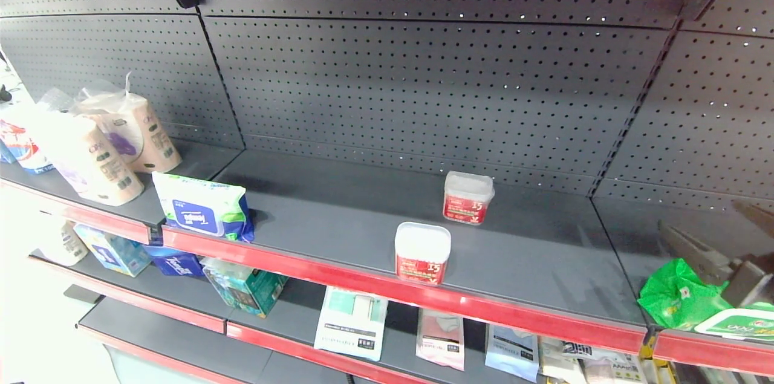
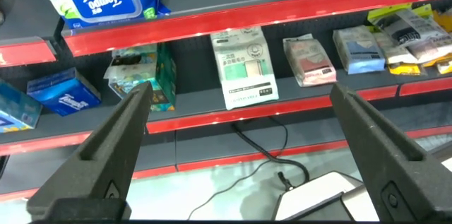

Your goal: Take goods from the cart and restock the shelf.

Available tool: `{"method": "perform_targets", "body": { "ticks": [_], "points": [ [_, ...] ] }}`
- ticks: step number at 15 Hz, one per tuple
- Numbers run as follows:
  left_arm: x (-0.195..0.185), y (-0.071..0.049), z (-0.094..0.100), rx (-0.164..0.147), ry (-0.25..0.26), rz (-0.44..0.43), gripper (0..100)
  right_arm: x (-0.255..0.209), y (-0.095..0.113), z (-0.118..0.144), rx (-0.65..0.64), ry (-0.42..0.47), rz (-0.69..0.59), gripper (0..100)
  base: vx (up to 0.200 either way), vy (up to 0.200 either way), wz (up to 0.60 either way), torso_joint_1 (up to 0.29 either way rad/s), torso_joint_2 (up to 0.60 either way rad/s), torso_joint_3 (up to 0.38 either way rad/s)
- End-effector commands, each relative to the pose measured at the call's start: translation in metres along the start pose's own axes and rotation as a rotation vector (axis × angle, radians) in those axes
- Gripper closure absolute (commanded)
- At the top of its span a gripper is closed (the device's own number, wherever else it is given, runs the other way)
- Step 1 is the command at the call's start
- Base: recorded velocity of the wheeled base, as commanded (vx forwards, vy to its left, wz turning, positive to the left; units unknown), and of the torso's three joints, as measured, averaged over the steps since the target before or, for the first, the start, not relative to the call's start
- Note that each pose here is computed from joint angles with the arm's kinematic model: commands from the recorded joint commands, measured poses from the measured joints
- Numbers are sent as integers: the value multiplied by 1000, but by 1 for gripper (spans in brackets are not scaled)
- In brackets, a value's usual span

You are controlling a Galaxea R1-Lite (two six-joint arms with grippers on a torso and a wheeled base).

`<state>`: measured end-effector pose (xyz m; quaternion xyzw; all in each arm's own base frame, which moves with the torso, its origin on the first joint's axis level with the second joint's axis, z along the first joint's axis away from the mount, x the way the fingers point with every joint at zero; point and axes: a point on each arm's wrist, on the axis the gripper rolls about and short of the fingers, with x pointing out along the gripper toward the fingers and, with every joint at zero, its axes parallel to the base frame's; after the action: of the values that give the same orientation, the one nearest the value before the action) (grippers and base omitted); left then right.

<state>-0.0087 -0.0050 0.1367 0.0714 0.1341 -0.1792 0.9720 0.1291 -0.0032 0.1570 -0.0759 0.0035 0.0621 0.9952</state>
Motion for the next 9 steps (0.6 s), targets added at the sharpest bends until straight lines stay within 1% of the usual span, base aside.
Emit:
{"method": "perform_targets", "body": {
  "ticks": [1, 2, 6, 7, 8, 9],
  "points": [
    [-1, 0, 0, 0, -6, 1, 0, -63, 11, -5, -6, -51, -26, 0, 0, 0, 0, 0, 0, 0],
    [-1, 0, -1, 0, -4, -1, 0, -78, 16, -14, -8, -57, -22, 0, 0, 0, 0, 0, 0, 0],
    [0, 0, 0, -1, -4, 1, 0, -130, 32, -50, -5, -20, -29, 0, 0, 0, 0, 0, 0, 0],
    [1, 0, -1, -2, 0, 0, 0, -135, 34, -55, -2, -15, -28, 0, 0, 0, 0, 0, 0, 0],
    [2, 0, -3, -4, 7, -3, 0, -141, 37, -71, 5, 24, -25, 0, 0, 0, 0, 0, 0, 0],
    [2, 0, -4, -5, 10, -5, 0, -141, 37, -71, 14, 31, -44, 0, 0, 0, 0, 0, 0, 0]
  ]
}}
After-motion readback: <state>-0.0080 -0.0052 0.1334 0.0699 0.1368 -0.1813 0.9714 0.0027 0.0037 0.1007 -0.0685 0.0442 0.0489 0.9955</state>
